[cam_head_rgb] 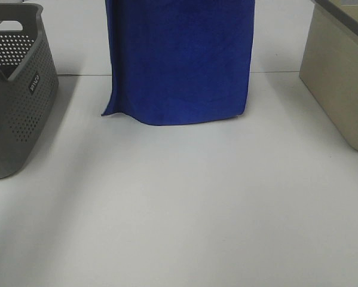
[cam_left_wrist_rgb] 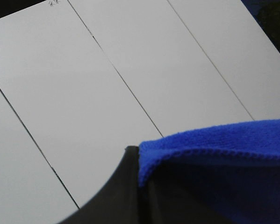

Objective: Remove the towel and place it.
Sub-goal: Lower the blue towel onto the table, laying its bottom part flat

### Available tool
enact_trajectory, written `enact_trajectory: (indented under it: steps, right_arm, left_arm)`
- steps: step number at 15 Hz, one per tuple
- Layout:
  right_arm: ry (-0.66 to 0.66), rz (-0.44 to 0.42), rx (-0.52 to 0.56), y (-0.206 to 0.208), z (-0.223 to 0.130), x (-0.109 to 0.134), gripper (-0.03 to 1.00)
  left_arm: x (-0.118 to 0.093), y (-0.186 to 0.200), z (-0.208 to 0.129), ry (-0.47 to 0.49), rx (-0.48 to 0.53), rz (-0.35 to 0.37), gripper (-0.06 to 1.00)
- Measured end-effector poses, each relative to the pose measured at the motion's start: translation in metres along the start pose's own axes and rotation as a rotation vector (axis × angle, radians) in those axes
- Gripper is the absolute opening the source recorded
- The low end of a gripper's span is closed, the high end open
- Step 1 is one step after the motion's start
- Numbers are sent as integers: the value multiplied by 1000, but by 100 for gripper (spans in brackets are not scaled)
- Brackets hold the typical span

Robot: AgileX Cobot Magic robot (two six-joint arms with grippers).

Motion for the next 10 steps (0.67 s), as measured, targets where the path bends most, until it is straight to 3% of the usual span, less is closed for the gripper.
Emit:
enact_trajectory:
  steps: [4,6,10]
  right_arm:
    - [-8,-60,-62,-31,-1,-7,2]
    - [-50,-122,-144,-37,-4,-25,2]
    - [-94,-161,-213,-35,-1,-38,2]
  left_arm:
    - [17,-30,-12,-34,-93,57,0]
    - [28,-46,-9,-64,-174,120,0]
    - [29,-52,-29,-67,-143,157,0]
Point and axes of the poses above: a point on each arm's last joint axis where the gripper is mounted, y pointing back along that axis away from the gripper, x along the wrist's bending axis when the last joint is at zero, z = x × y, the point moved 6 cm from there along -y, pointing out along that axis toward the gripper, and after that the axes turned 7 degrees about y, right-handed, at the moved point
